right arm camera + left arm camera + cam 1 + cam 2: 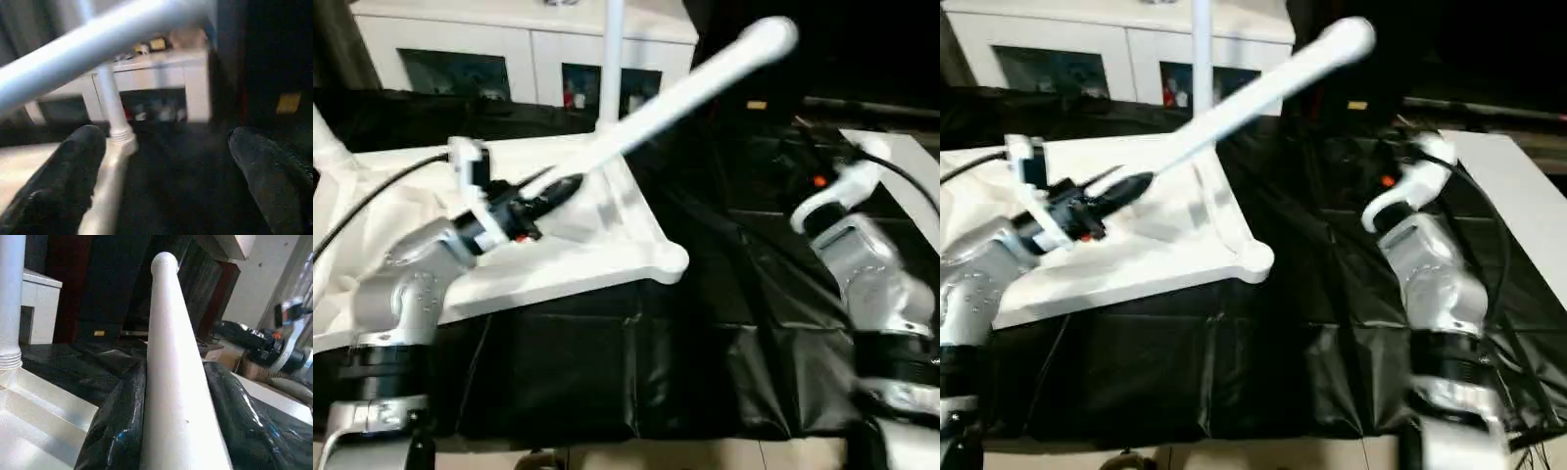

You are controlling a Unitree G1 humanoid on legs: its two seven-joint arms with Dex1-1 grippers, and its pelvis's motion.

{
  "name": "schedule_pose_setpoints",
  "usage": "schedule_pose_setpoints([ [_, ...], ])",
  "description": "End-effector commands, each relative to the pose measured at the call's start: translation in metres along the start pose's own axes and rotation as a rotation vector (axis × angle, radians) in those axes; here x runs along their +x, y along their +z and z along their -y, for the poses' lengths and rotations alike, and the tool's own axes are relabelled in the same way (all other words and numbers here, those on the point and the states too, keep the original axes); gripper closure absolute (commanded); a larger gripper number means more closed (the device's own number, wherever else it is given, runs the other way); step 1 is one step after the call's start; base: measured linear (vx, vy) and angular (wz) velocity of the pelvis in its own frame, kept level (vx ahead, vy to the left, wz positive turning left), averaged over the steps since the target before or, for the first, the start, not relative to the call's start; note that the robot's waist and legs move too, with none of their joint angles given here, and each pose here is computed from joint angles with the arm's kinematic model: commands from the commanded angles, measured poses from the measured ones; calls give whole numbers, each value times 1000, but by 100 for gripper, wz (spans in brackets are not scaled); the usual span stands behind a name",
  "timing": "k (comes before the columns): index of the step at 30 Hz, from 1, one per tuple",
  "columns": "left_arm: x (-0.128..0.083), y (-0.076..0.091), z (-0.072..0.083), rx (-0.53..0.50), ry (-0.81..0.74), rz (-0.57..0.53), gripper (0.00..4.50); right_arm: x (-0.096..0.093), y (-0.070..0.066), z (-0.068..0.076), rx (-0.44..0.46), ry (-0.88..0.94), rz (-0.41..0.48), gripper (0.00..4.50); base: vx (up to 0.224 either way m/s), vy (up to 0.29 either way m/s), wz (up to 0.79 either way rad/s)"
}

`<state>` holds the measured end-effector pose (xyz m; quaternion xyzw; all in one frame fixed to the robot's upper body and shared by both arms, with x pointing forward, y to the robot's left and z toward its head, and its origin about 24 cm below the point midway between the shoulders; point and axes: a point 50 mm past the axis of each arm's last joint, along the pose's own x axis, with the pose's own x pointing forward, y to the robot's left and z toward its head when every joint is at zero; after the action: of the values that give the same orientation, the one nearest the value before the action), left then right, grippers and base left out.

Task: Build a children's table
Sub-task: Insert table leg to table base

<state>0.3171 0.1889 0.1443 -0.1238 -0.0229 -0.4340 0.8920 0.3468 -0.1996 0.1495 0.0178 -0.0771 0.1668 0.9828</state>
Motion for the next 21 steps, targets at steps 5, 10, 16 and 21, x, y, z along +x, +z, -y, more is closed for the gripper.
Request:
schedule_pose_setpoints([
  [5, 5, 9, 4, 65, -60, -70, 309, 7, 17, -14, -837, 175, 34, 0, 0, 0, 0],
  [10, 4, 9, 9, 89, -107, -133, 309, 10, 6, -5, -1135, 213, -42, 0, 0, 0, 0],
  [16, -1, 11, 11, 126, -133, -202, 309, 17, 4, 7, -1359, 189, -57, 0, 0, 0, 0],
  [21, -3, 14, 15, 142, -179, -240, 309, 19, -1, 13, -1421, 183, -77, 0, 0, 0, 0],
])
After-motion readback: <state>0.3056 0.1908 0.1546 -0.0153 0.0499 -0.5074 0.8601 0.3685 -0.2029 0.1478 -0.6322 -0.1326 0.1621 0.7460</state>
